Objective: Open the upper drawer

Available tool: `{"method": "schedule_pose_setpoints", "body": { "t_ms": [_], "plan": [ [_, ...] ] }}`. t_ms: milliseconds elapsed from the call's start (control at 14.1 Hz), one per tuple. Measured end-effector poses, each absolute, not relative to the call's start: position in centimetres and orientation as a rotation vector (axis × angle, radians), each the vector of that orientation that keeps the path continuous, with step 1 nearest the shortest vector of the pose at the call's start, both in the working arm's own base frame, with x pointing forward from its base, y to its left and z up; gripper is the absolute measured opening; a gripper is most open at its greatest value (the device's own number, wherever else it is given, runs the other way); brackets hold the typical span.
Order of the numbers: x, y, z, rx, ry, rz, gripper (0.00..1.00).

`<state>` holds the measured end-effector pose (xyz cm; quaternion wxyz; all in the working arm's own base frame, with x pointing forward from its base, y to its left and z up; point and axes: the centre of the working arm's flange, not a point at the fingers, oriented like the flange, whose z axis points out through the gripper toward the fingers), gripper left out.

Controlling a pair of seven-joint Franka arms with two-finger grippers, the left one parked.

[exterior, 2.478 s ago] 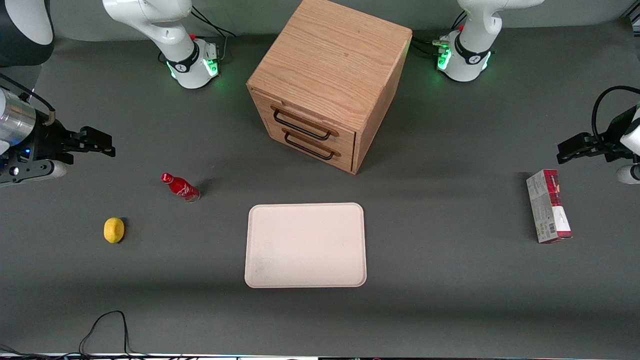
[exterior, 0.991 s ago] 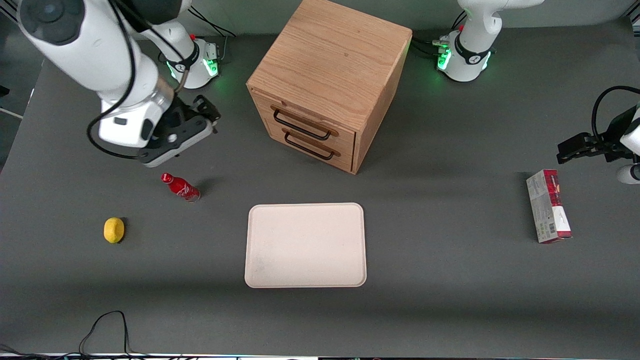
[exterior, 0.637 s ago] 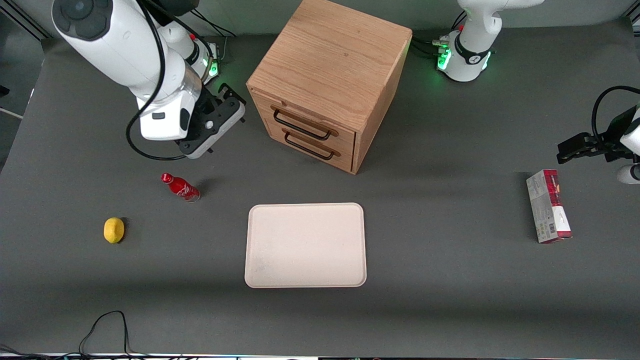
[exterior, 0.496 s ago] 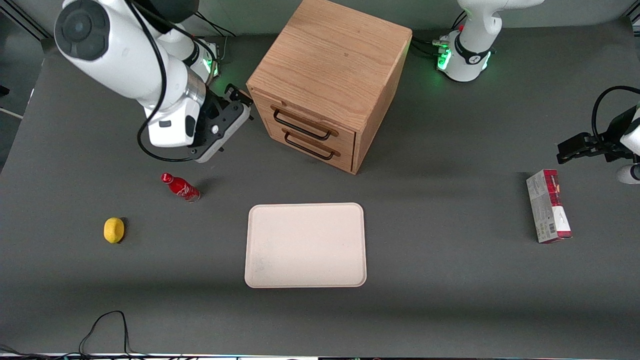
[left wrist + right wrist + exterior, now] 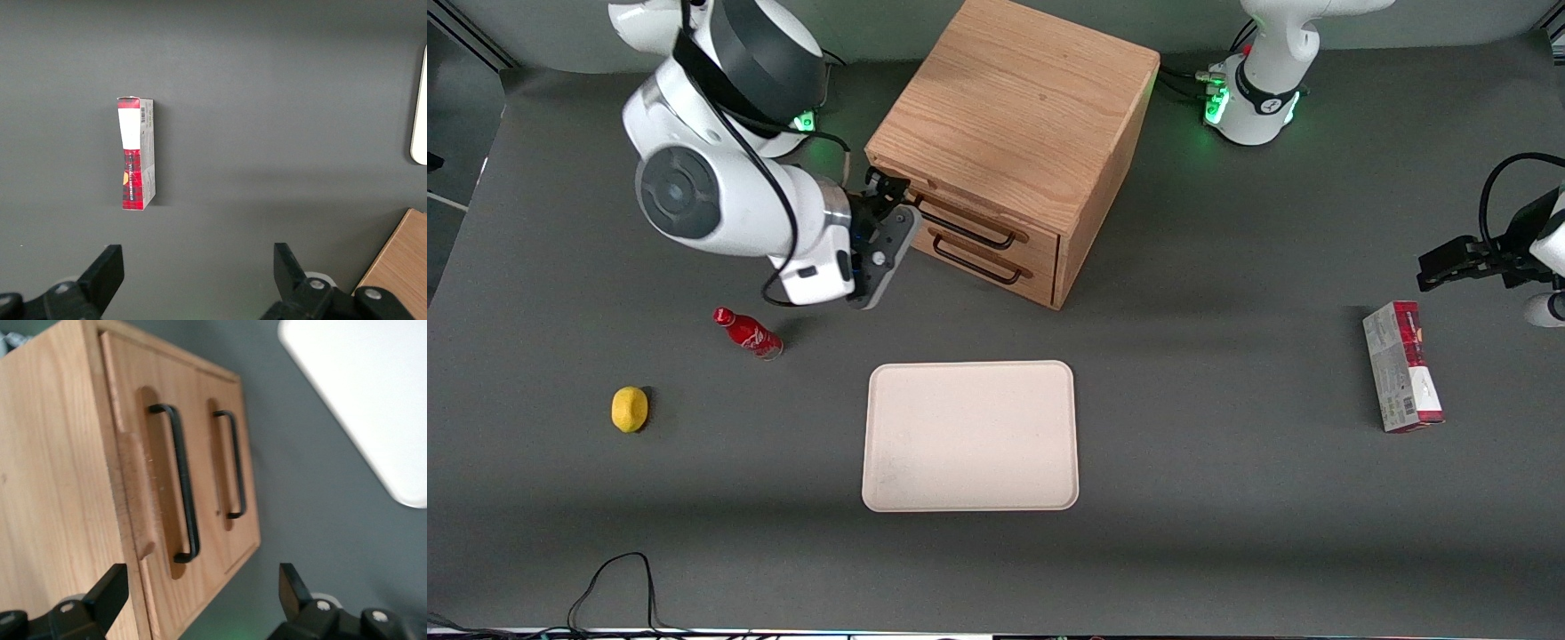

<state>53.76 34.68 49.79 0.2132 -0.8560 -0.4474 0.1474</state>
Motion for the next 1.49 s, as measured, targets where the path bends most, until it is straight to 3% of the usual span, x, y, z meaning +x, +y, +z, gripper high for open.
{"method": "schedule_pose_setpoints", "body": {
  "t_ms": [708,1487],
  "plan": [
    [52.5,38.4,45.1,-2.269,-1.358,0.500,1.00],
    [53.0,40.2,40.8,-2.275,-1.355,0.497,1.00]
  ]
}}
